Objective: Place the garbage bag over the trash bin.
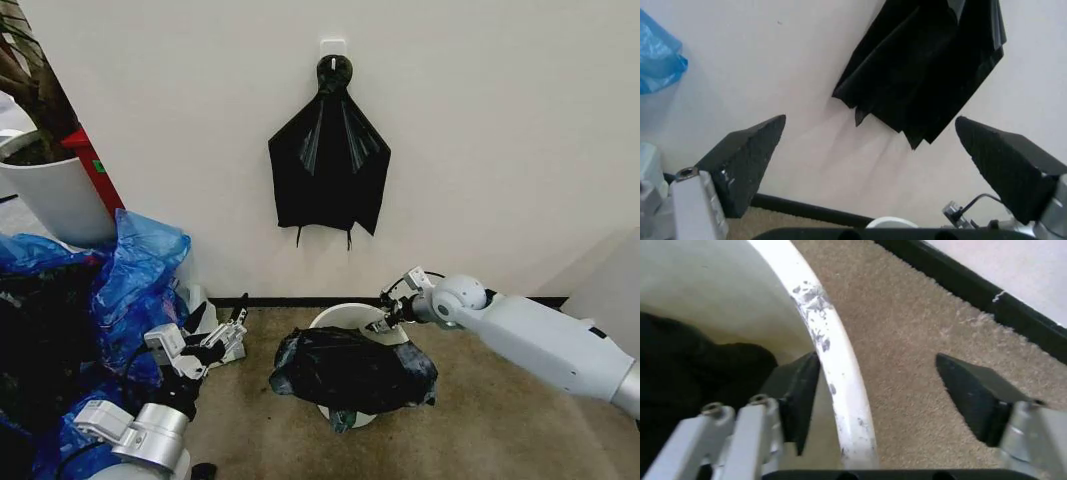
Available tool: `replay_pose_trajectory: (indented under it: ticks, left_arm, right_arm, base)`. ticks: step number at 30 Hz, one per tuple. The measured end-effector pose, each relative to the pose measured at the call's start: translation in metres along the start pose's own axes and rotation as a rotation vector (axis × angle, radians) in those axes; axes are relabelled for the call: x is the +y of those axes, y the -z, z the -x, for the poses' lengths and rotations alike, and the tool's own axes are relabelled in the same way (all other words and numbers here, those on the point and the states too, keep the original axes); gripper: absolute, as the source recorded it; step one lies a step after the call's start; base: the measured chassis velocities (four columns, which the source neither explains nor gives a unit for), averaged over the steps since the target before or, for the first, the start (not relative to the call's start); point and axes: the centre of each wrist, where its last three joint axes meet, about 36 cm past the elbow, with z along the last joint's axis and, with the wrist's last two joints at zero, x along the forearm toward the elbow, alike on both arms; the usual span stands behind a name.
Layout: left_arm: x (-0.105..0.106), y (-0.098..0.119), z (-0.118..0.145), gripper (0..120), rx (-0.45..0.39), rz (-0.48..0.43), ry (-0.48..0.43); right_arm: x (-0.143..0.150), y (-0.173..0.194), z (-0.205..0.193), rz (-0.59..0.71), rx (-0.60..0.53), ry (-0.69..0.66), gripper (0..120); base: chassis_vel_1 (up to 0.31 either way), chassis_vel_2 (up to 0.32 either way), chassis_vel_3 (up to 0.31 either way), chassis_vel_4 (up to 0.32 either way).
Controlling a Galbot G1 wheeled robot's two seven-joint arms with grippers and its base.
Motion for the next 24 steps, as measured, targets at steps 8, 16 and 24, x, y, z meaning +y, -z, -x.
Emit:
replay_pose_trajectory:
  ticks: [8,16,24]
  left_arm:
    - [-0.006,-0.007,-0.003,100,-0.013,0.000,0.003]
    - [-0.013,-0.009,-0.006,100,-0.024,-0.003,0.001]
    - [-0.019,-0.012,-0.010,100,-0.024,-0.004,-0.003]
  right_arm:
    - [0.020,-0.004,0.003,0.035,-0.010,-0.016,30]
    - [0.044,-0.007,-0.005,0.159,-0.026,-0.046,8]
    - [0.093,-0.005,-0.031,0.341,0.000,-0.166,0]
  base:
    - [0.000,0.000,0.000,0.000]
    - [0.000,0.000,0.000,0.000]
    - [0.000,0.000,0.000,0.000]
